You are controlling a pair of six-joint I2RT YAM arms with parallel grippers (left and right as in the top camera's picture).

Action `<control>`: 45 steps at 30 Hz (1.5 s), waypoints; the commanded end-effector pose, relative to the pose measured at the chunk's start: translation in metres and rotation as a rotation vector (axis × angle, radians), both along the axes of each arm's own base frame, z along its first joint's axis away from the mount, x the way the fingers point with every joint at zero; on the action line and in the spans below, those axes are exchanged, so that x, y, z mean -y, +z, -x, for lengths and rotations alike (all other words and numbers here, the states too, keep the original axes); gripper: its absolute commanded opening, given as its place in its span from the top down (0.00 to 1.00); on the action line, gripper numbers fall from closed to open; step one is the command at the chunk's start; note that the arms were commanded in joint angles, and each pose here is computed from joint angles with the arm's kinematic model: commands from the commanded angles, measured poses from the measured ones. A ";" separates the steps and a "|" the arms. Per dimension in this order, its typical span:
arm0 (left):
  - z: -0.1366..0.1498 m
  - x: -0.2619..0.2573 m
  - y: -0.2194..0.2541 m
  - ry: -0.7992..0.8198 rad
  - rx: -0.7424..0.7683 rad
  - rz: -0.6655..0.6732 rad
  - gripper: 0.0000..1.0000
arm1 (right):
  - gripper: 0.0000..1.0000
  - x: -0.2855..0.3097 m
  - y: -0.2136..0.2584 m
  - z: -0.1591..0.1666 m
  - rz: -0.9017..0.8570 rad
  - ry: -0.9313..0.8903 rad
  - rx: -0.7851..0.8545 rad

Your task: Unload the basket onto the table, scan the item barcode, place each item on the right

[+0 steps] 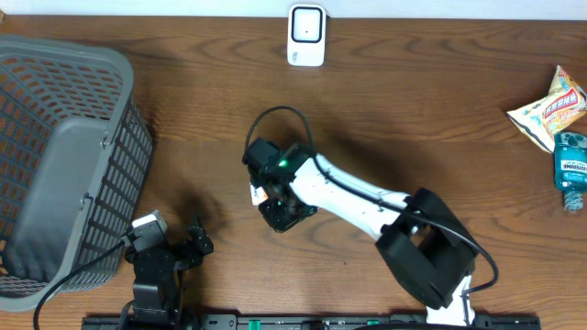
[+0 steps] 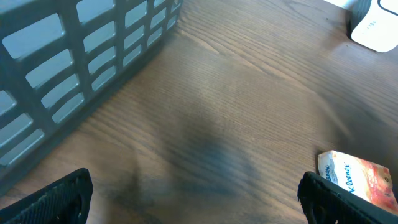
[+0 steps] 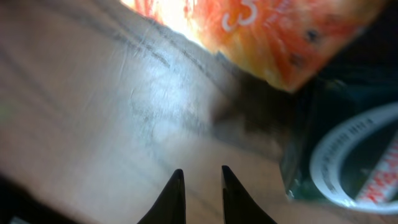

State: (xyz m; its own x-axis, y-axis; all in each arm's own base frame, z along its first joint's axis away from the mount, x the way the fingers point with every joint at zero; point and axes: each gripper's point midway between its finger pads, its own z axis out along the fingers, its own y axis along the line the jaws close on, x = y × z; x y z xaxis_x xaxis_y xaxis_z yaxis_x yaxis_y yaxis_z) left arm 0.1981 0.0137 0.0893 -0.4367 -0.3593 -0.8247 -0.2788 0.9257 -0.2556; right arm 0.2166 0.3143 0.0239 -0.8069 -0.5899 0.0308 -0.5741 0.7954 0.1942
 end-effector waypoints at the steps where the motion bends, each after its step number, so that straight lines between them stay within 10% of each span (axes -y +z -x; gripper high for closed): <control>1: 0.001 -0.002 -0.005 0.015 -0.012 0.001 0.02 | 0.88 0.022 -0.028 -0.009 0.141 -0.076 0.056; 11: 0.001 -0.002 -0.005 0.015 -0.012 0.001 0.02 | 0.94 0.100 -0.026 -0.051 0.452 -0.313 0.245; 17: 0.001 -0.002 -0.005 0.015 -0.012 0.001 0.02 | 0.80 0.158 -0.003 -0.114 0.595 -0.533 0.506; 32: 0.001 -0.002 -0.005 0.015 -0.012 0.001 0.02 | 0.74 0.082 0.028 -0.164 0.049 -0.699 0.224; 45: 0.001 -0.002 -0.005 0.015 -0.012 0.001 0.02 | 0.87 0.098 -0.013 -0.182 0.142 -0.768 0.277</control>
State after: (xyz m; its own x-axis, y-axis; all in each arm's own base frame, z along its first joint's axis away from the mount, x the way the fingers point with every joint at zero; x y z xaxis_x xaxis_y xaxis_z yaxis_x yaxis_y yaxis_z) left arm 0.1981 0.0137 0.0894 -0.4364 -0.3593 -0.8249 -0.2787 0.9257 -0.2558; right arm 0.3942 0.2232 0.0128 -0.9782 0.0983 -0.1830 0.0965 0.9952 0.0193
